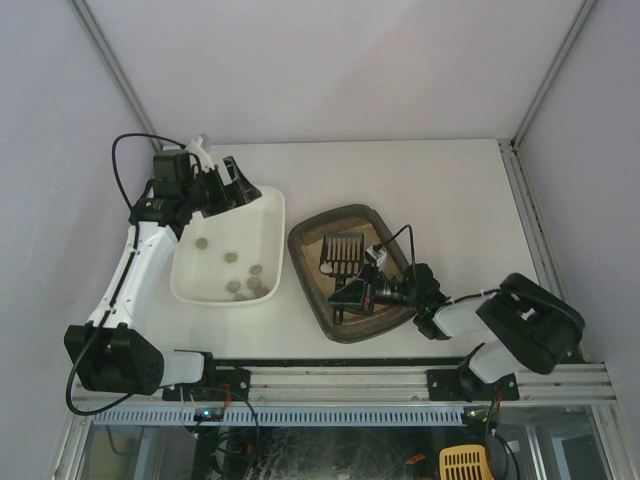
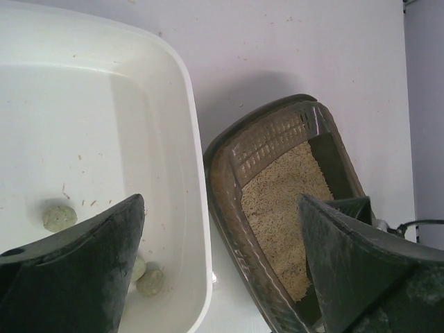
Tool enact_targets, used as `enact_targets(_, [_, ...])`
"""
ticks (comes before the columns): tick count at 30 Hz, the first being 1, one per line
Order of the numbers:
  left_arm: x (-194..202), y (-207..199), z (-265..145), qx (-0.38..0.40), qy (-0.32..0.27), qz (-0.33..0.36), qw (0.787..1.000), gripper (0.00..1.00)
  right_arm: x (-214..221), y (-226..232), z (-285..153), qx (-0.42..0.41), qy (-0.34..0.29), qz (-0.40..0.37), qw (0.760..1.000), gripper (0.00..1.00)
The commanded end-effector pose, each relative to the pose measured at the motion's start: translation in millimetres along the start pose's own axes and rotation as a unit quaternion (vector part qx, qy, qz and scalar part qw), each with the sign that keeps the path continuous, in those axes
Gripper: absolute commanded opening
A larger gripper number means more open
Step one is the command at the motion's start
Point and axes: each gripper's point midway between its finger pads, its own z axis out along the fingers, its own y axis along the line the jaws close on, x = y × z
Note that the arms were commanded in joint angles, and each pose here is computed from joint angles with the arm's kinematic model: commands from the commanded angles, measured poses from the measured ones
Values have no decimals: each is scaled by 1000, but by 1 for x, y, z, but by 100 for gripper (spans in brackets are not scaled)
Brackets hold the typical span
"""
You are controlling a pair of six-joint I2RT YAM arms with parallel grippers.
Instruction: Clean the litter box
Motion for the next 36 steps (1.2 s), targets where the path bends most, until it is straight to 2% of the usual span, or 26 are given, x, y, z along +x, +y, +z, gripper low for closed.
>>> enact_targets(1, [0, -6, -3, 15, -8, 10, 1000, 94, -3, 48, 1, -109, 19, 5, 994, 0])
enact_targets(4, [1, -4, -3, 12, -8, 12, 1000, 94, 15, 55, 18, -113, 67, -15, 991, 0])
enact_targets(9, [0, -5, -3, 11, -9, 13, 1000, 94, -23, 42, -5, -106, -18, -5, 994, 0])
enact_targets(13, [0, -4, -3, 11, -7, 12, 1000, 94, 0, 36, 12, -48, 31, -53, 997, 0])
enact_targets(17, [1, -3, -1, 10, -6, 10, 1000, 94, -20, 29, -8, -35, -25, -48, 998, 0])
enact_targets(22, [1, -3, -1, 11, -6, 10, 1000, 94, -9, 22, -7, 1, -9, -74, 997, 0])
enact_targets(26, [0, -4, -1, 11, -8, 11, 1000, 94, -23, 16, -20, -8, -51, -52, 997, 0])
enact_targets(29, [0, -4, -2, 11, -8, 11, 1000, 93, -5, 13, -2, 27, -11, -81, 996, 0])
enact_targets(31, [1, -4, -2, 12, -8, 11, 1000, 93, 4, 21, 2, 8, 8, -79, 997, 0])
enact_targets(35, [0, -5, -3, 12, -10, 12, 1000, 93, -29, 27, -29, -57, -66, -36, 996, 0])
enact_targets(36, [0, -5, -3, 13, -10, 12, 1000, 93, -28, 25, -28, -53, -64, -31, 996, 0])
